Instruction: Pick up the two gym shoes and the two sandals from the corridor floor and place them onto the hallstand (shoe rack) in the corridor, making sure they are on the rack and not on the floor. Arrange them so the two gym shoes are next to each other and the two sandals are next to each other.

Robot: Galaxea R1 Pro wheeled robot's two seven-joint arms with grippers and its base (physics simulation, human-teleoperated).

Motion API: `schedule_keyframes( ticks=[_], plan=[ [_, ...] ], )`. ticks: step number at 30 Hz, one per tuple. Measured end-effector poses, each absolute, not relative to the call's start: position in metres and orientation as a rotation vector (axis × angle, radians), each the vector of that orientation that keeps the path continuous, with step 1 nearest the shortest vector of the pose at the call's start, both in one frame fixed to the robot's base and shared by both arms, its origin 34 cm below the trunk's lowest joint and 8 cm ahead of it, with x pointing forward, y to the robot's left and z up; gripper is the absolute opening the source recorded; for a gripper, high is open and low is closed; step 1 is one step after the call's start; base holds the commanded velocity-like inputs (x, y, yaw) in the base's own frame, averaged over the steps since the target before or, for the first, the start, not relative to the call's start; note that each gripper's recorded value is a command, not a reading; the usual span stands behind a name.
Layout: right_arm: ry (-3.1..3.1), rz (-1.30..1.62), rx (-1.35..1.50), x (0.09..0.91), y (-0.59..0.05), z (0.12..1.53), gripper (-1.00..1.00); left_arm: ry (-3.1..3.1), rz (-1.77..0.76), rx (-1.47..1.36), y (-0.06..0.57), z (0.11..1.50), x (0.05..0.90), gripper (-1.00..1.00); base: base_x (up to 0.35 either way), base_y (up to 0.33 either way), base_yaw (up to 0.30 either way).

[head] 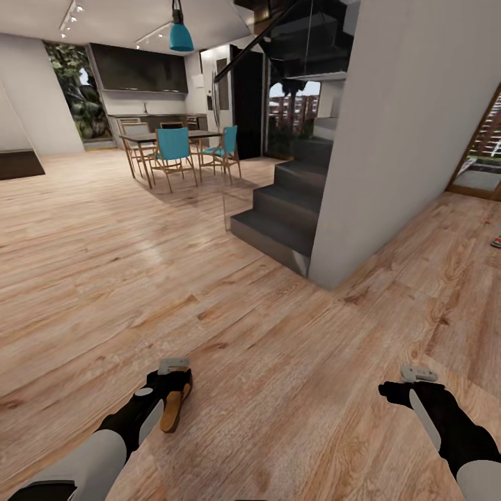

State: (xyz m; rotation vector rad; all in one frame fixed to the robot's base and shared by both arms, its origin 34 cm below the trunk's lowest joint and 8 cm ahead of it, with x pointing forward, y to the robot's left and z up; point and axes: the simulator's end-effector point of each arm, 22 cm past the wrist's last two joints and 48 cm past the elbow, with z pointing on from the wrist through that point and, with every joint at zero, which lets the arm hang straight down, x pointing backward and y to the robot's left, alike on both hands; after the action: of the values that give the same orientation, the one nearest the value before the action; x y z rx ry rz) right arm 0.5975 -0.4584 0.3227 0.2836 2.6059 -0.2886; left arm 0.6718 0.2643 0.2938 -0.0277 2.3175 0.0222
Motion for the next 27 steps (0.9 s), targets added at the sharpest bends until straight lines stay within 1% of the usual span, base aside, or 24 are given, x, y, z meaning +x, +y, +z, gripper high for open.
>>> schedule_keyframes(
  ticks=[27],
  plan=[
    [2.654, -0.299, 0.280, 0.588, -0.458, 0.296, 1.00, 2.367, 0.024, -0.029, 0.265, 0.264, 0.661, 1.00, 0.000, 0.000, 0.000]
  ],
)
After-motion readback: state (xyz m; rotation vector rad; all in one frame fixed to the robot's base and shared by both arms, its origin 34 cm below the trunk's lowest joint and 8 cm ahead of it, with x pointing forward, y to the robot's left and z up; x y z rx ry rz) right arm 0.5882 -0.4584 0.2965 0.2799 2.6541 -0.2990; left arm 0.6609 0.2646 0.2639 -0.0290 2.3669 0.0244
